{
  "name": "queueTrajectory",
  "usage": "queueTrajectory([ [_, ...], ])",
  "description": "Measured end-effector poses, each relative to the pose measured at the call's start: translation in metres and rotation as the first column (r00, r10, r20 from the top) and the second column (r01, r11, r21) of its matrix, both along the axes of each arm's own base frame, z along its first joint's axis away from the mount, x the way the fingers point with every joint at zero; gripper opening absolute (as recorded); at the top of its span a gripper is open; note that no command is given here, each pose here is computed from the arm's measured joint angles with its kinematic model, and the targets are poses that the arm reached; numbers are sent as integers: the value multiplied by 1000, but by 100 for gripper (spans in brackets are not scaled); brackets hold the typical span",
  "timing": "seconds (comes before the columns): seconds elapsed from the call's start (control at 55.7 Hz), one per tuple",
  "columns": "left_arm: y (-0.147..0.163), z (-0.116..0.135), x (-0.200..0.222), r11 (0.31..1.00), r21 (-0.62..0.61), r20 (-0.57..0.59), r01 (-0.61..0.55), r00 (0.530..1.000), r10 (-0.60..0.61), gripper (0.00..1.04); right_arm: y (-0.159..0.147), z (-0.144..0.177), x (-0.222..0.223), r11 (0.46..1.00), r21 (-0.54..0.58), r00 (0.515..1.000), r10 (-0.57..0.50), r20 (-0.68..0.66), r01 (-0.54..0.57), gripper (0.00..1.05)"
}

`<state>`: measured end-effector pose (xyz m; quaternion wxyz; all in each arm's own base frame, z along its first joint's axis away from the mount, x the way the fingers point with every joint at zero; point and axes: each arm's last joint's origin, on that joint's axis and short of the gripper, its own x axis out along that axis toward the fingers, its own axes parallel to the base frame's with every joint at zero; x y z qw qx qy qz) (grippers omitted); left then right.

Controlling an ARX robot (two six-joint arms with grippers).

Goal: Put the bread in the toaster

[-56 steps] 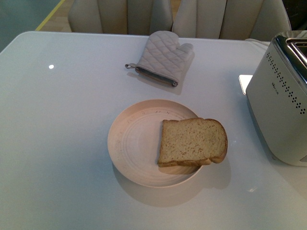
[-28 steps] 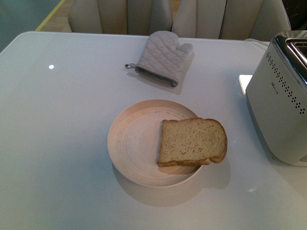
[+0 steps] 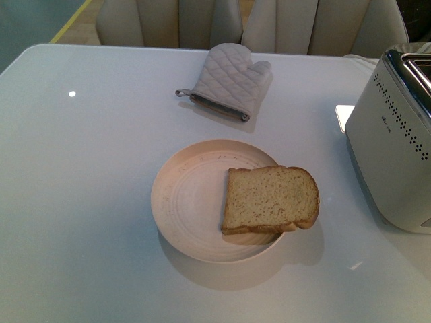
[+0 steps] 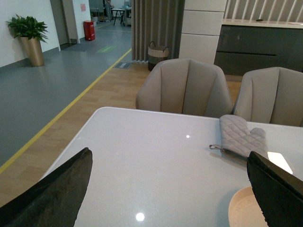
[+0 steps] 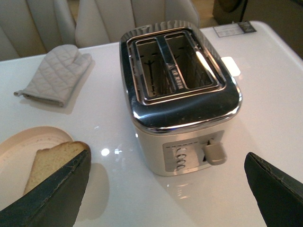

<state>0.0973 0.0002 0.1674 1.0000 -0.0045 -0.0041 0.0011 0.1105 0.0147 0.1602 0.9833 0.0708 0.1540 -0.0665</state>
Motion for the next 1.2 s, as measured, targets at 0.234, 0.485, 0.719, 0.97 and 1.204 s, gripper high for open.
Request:
queueTrajectory([
  [0.234, 0, 0, 0, 1000, 0, 0, 0, 1000, 0, 97, 38, 13, 50, 980, 135, 985, 160, -69, -149, 96],
  [0.485, 0, 0, 0, 1000, 0, 0, 0, 1000, 0, 97, 76, -37, 112, 961, 238, 920, 214, -330, -139, 96],
  [0.719, 0, 0, 0, 1000, 0, 0, 0, 1000, 0, 97, 86, -76, 138, 949, 306, 870, 215, -444, -78, 96],
  [0.97, 0, 0, 0, 1000, 0, 0, 0, 1000, 0, 97, 86, -107, 155, 933, 359, 824, 210, -526, -8, 96],
  [1.204, 0, 0, 0, 1000, 0, 0, 0, 1000, 0, 97, 94, -133, 163, 924, 383, 800, 237, -551, -10, 96],
])
